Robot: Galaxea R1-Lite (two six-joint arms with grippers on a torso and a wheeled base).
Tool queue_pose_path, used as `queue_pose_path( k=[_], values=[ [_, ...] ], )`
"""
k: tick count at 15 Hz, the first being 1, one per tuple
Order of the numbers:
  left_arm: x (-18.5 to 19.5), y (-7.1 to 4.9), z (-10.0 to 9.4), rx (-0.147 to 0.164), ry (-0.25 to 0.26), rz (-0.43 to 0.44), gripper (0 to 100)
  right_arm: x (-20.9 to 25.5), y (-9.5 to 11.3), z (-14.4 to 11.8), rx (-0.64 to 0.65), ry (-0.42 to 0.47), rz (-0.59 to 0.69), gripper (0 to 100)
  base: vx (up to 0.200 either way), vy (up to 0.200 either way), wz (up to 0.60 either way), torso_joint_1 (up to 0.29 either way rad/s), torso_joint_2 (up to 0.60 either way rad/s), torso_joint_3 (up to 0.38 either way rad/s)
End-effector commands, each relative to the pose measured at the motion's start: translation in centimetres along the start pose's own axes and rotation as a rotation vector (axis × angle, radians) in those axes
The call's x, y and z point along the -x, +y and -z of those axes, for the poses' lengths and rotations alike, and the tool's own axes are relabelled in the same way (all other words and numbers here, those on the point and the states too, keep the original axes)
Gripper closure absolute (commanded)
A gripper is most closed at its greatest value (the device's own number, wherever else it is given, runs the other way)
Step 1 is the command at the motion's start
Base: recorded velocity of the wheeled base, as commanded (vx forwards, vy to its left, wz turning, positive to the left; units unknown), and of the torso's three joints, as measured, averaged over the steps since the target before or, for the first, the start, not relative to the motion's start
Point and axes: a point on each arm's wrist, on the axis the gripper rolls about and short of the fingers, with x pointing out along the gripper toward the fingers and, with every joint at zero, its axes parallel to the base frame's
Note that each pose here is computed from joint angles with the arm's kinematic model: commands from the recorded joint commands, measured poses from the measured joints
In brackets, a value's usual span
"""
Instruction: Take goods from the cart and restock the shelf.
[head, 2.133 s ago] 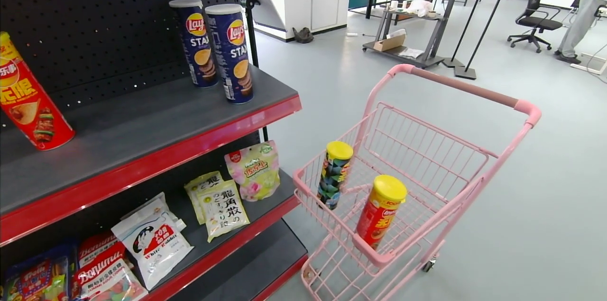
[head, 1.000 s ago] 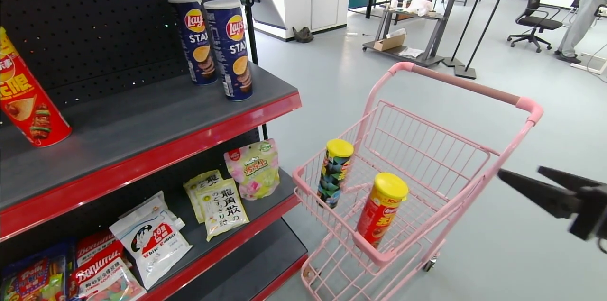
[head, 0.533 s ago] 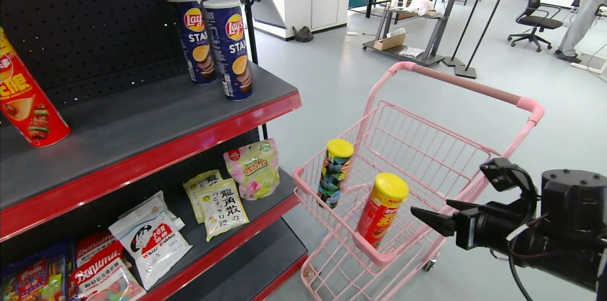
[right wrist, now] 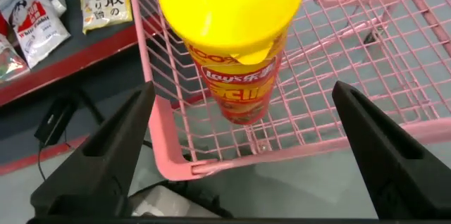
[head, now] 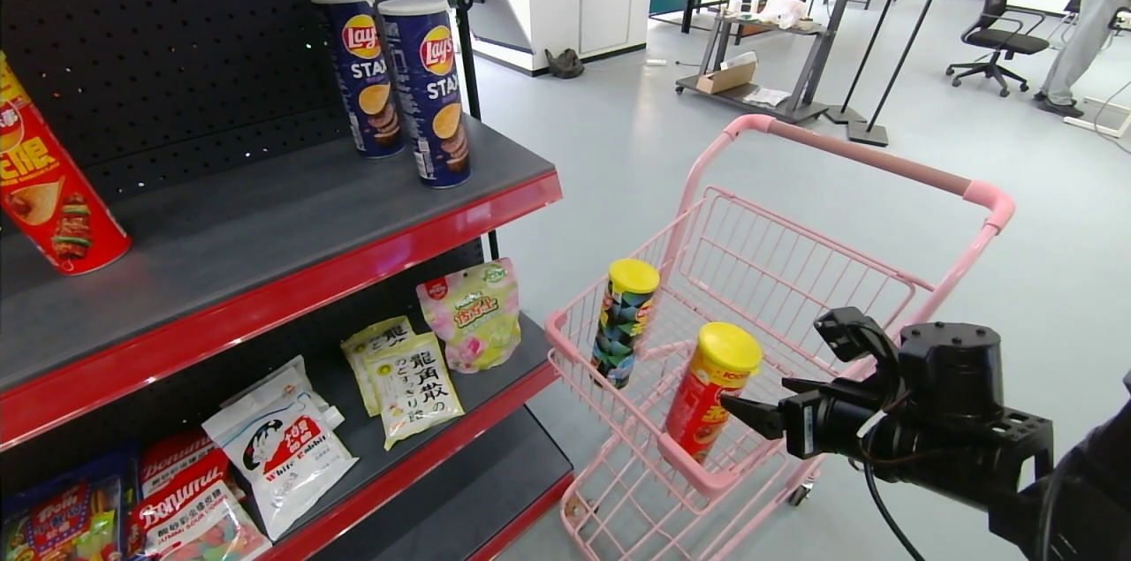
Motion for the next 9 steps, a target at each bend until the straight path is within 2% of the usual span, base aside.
queue_pose_path(
  k=[1,9],
  values=[
    [0.0,0.0,0.0,0.0,0.001,-0.001,0,-1.9,0.2,0.1,0.007,0.014,-0.015,0,0.0,0.0,0.0,0.0,0.0,0.0],
    [0.0,0.0,0.0,0.0,0.001,-0.001,0,-5.1,-0.3,0.3,0.007,0.007,-0.01,0,0.0,0.0,0.0,0.0,0.0,0.0]
  ],
)
